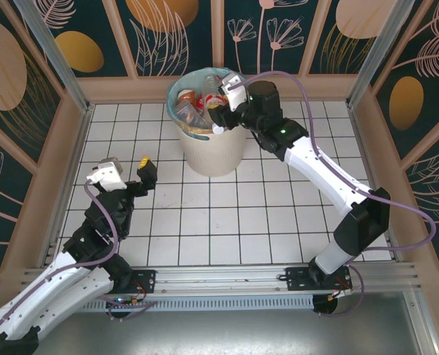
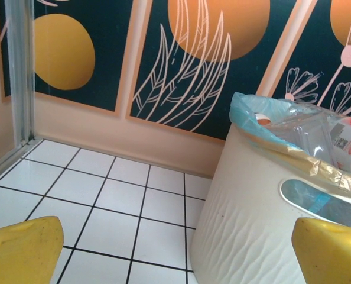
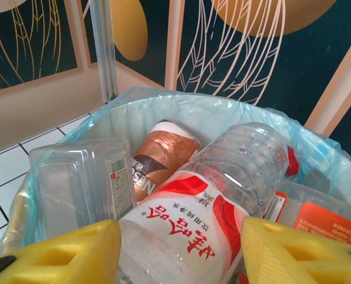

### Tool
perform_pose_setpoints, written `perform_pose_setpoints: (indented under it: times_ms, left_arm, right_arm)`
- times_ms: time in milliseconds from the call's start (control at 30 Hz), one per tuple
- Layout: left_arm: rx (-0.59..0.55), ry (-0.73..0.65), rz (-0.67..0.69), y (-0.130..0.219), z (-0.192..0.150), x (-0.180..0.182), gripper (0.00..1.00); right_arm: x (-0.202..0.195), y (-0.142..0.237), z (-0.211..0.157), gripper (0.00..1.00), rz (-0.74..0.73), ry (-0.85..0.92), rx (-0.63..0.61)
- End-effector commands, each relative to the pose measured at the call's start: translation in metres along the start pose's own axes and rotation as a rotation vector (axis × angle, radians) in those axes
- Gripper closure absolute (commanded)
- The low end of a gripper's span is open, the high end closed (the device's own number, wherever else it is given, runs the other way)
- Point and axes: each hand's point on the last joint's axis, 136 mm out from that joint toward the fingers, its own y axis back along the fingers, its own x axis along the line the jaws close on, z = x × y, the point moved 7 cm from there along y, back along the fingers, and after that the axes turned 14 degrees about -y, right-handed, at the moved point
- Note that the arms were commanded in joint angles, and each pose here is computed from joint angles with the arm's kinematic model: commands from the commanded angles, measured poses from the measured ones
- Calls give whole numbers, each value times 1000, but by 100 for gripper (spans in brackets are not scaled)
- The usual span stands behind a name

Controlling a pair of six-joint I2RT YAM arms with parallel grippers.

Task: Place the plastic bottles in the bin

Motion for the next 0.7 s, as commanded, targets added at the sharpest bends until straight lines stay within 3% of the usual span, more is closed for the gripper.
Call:
perform_pose_setpoints:
  times_ms: [0, 300, 500, 667]
  left_arm:
    - [3, 14, 40, 1, -3, 6, 1]
    - [7, 16, 45, -1, -4, 4, 1]
    - [5, 14, 58, 0, -3, 6, 1]
    - [5, 17, 61, 0, -7, 7, 1]
  right_arm:
    - [-23, -13, -21, 44, -108, -13, 105]
    - [-19, -26, -9, 41, -43, -73, 122]
    - [10, 12, 26, 31, 67, -47, -20]
    - [20, 45, 21, 27, 117, 32, -79]
